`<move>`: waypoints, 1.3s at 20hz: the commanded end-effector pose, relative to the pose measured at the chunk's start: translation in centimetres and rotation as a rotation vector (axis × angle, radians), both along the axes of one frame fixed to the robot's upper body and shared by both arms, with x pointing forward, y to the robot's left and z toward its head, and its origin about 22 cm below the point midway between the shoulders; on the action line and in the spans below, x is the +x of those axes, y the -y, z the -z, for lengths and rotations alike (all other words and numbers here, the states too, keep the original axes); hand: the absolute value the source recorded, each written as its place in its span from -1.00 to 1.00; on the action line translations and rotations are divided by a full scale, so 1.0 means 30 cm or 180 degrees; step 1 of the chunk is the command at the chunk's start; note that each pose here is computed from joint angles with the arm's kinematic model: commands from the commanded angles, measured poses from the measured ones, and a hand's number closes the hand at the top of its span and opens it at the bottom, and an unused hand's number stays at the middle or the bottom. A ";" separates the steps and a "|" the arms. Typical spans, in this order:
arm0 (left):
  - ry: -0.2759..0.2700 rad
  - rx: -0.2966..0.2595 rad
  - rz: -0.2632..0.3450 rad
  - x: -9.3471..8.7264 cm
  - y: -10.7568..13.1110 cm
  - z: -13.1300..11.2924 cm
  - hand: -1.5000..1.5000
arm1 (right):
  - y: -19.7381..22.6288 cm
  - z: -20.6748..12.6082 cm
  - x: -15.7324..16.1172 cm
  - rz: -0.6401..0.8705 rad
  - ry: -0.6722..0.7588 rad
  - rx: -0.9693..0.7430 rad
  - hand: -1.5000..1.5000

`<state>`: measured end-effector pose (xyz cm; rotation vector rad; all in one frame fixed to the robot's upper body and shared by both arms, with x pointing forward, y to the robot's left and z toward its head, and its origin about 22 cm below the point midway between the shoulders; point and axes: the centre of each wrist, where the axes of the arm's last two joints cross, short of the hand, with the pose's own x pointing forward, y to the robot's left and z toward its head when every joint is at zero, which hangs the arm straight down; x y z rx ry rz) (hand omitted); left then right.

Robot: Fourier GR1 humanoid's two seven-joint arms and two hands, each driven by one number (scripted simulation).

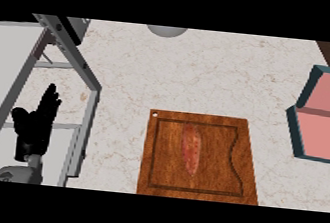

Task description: Pick the tomato from the cutting board and place it in the cardboard box

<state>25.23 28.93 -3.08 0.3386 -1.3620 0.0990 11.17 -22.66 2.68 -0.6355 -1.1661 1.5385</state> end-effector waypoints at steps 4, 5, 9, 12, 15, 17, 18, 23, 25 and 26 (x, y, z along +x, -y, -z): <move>0.0000 0.0011 0.0003 0.022 0.052 -0.023 0.00 | 0.206 -0.125 -0.140 -0.0432 0.0385 0.0110 1.00; -0.0035 -0.0032 0.0030 0.007 0.009 0.008 0.00 | 0.271 -0.138 -0.123 -0.0440 0.0462 0.0115 1.00; 0.0038 0.0019 -0.0035 -0.011 -0.044 -0.037 0.00 | 0.268 -0.232 -0.179 -0.0490 0.0746 0.0379 1.00; -0.0016 0.0011 -0.0100 -0.017 -0.014 0.007 0.00 | 0.238 -0.305 -0.193 -0.0417 0.1028 0.0716 1.00; 0.0020 0.0015 -0.0109 -0.032 -0.017 0.035 0.00 | 0.233 -0.386 -0.178 -0.0271 0.1139 0.0940 1.00; -0.0008 -0.0012 -0.0080 -0.012 -0.011 0.002 0.00 | 0.269 -0.395 -0.174 -0.0250 0.1226 0.0866 1.00; 0.0037 0.0003 -0.0034 0.004 0.001 -0.027 0.00 | 0.259 -0.426 -0.159 -0.0204 0.1304 0.0921 1.00; 0.0021 -0.0043 -0.0036 -0.018 -0.017 -0.002 0.00 | 0.365 -0.441 -0.128 0.0025 0.1573 0.0820 1.00; 0.0051 0.0048 0.0015 -0.009 -0.009 -0.009 0.00 | 0.418 -0.492 -0.071 0.0081 0.1732 0.0775 1.00; 0.0008 0.0001 0.0007 -0.004 -0.015 -0.004 0.00 | 0.419 -0.516 -0.073 0.0071 0.1714 0.0820 1.00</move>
